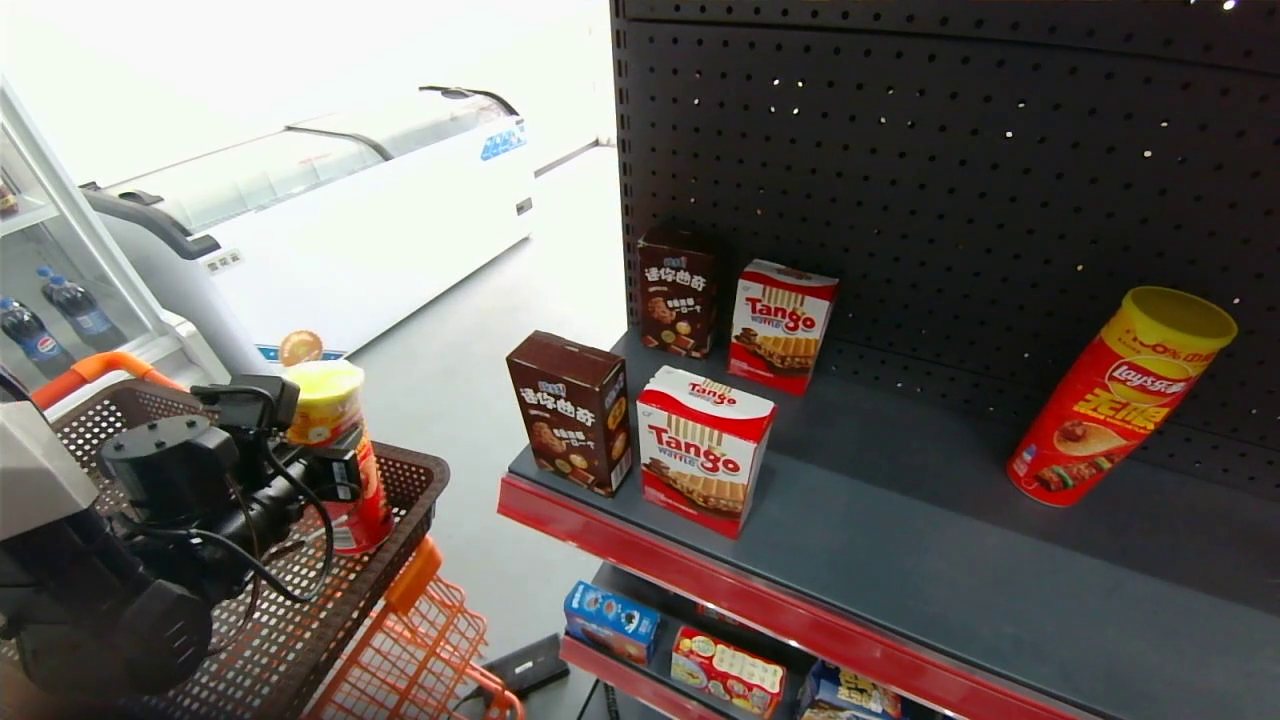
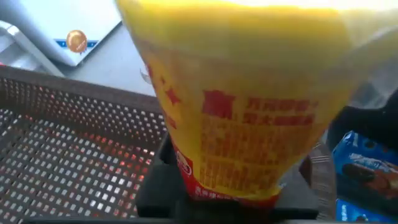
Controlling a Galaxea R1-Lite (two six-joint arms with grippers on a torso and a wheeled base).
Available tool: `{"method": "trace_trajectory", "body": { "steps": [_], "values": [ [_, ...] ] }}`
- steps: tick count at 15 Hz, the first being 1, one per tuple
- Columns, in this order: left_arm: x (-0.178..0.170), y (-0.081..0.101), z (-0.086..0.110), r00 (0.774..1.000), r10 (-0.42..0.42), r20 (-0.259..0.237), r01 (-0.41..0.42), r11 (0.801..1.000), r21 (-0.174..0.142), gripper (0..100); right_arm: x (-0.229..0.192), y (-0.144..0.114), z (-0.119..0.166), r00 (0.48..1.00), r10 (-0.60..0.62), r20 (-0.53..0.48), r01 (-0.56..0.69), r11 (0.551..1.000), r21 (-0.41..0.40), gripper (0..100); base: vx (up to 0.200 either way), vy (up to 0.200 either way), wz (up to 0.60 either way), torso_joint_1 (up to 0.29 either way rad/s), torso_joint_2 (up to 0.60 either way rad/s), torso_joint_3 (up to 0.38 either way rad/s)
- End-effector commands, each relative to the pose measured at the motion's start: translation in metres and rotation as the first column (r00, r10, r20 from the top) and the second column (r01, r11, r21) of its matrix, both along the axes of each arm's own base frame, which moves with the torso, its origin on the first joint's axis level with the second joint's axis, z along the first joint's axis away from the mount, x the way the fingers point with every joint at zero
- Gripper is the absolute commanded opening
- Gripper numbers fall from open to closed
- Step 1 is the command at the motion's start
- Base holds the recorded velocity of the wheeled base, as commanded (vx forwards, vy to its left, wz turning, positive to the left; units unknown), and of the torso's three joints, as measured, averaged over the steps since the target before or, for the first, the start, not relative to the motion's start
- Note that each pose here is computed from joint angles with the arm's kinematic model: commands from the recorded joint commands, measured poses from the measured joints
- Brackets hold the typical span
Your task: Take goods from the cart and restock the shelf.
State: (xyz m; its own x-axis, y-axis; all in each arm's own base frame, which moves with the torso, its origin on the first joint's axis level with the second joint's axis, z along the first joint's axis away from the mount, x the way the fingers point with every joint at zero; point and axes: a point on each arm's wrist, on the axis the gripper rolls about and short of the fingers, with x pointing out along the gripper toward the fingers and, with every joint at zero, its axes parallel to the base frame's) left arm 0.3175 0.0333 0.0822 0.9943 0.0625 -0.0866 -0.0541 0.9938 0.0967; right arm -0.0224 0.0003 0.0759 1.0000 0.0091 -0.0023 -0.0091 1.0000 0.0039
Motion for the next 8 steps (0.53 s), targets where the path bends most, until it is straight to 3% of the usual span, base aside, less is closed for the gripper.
{"method": "trace_trajectory", "body": {
  "steps": [1,3,4,7,8],
  "values": [
    [-0.013,-0.011,0.034,0.994,-0.03,0.109,0.029,1.0,0.012,0,0.0,0.0,0.0,1.0,0.002,-0.001,-0.002,1.0,0.001,100,0.0,0.0,0.0,0.0,0.0,0.0],
    [-0.016,-0.013,0.04,0.991,-0.036,0.127,0.034,0.999,0.014,0,0.0,0.0,0.0,1.0,0.0,-0.001,0.0,1.0,0.001,100,0.0,0.0,0.0,0.0,0.0,0.0],
    [-0.038,-0.018,0.063,0.982,-0.053,0.18,0.05,0.999,0.02,0,0.0,0.0,0.0,1.0,0.0,-0.001,0.0,1.0,-0.001,100,0.0,0.0,0.0,0.0,0.0,0.0],
    [-0.053,-0.022,0.074,0.969,-0.06,0.239,0.054,0.998,0.033,0,0.0,0.0,0.0,1.0,0.0,-0.001,0.0,1.0,0.001,100,0.0,0.0,0.0,0.0,0.0,0.0],
    [-0.064,-0.021,0.08,0.956,-0.059,0.286,0.051,0.998,0.036,0,0.0,0.0,0.0,1.0,0.0,-0.001,0.0,1.0,-0.001,100,0.0,0.0,0.0,0.0,0.0,0.0]
  ]
}}
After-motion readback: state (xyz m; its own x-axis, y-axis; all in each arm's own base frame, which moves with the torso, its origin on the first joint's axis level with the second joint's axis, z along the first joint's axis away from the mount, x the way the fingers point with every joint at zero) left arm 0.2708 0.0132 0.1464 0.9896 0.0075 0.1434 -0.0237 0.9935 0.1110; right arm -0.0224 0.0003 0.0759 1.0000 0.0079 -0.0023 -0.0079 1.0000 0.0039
